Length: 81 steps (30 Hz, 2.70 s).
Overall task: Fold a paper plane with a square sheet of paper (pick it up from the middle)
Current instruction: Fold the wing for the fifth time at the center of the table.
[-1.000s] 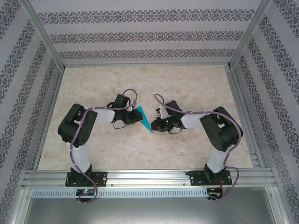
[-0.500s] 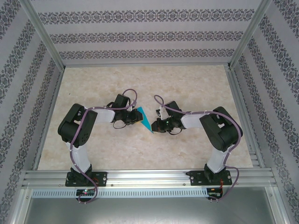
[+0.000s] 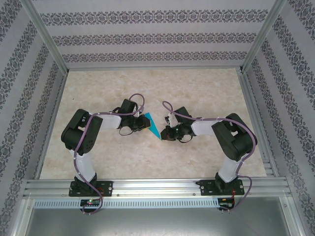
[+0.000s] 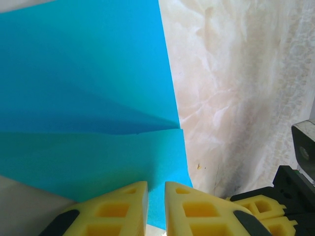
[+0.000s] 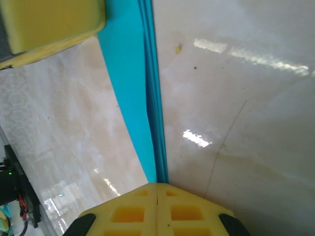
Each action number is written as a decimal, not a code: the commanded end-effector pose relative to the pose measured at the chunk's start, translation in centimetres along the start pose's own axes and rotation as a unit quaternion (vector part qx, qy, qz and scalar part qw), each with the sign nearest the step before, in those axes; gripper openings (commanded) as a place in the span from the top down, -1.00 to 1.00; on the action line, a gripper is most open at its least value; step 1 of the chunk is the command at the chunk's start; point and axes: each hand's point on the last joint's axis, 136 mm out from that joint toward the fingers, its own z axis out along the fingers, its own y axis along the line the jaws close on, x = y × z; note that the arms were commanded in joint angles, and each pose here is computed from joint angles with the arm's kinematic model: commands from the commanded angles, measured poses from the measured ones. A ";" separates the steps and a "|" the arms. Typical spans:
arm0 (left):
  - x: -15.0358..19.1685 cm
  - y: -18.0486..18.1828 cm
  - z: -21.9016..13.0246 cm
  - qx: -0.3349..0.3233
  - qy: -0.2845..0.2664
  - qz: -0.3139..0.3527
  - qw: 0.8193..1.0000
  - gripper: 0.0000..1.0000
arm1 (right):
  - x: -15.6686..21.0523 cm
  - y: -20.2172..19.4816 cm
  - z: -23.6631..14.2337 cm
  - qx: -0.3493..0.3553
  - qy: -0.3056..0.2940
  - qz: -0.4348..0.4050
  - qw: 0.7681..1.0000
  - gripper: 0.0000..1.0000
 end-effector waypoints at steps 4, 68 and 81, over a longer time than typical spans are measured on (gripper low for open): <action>1.5 5.9 1.0 -0.101 0.012 -0.042 0.994 0.64 | 2.0 -2.3 -0.1 0.079 0.039 0.009 0.996 0.82; 1.1 5.2 1.0 -0.107 0.031 -0.032 0.993 0.64 | -4.5 4.2 1.4 0.001 -0.032 -0.048 0.998 0.85; -1.7 0.0 -0.2 -0.047 0.014 0.069 0.996 0.59 | -1.4 -2.3 2.9 0.080 0.010 0.011 0.997 0.89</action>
